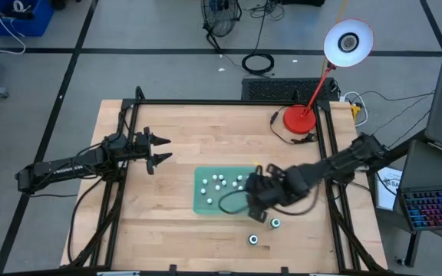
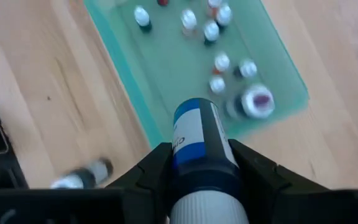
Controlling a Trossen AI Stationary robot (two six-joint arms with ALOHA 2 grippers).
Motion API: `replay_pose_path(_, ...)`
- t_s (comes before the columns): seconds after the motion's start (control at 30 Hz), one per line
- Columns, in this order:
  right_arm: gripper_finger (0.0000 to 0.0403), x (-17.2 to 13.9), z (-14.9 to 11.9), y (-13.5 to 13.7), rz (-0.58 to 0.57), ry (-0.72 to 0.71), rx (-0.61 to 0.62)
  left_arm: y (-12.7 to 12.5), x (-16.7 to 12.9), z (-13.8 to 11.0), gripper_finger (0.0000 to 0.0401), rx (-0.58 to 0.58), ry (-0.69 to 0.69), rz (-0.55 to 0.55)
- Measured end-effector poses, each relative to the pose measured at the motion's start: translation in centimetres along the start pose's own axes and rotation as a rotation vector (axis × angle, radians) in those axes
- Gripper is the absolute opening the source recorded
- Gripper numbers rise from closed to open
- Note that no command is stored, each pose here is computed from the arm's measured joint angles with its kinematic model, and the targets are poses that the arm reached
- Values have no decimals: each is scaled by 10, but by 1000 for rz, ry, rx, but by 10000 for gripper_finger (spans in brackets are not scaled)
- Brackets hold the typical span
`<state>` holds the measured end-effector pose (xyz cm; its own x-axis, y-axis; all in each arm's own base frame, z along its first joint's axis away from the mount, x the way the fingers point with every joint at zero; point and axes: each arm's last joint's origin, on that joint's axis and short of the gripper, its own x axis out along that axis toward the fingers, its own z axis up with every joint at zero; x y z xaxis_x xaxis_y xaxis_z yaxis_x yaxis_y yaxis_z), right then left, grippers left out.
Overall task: Pick & Place food coloring
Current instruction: Put the large blue food coloring bottle into the blue bin, then put the large green food coloring bottle into the blue bin
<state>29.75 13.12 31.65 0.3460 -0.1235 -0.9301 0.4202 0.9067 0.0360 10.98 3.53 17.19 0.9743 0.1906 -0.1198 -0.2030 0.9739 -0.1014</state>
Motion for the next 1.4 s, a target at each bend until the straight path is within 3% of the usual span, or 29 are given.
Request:
replay_pose_path(0.27, 123, 65, 32, -8, -10, 159, -90, 0, 0, 0, 274, 1, -3, -1)
replay_pose_path(0.5, 123, 121, 30, -3, -66, 335, -159, 0, 0, 0, 274, 0, -3, -1)
replay_pose_path(0.7, 123, 145, 25, -4, -110, 443, -168, 0, 0, 0, 274, 1, -4, 0)
replay_pose_path(0.9, 127, 145, 25, -4, -113, 438, -165, 0, 0, 0, 274, 1, -4, 0)
replay_pose_path(1.07, 228, 142, 25, -5, -112, 436, -89, 0, 0, 0, 274, 1, -4, 0)
replay_pose_path(1.17, 264, 137, 25, -4, -71, 466, -46, 0, 0, 0, 274, 1, -4, 0)
replay_pose_path(1.4, 270, 104, 24, -4, 17, 457, 83, 0, 0, 0, 274, 1, -3, -1)
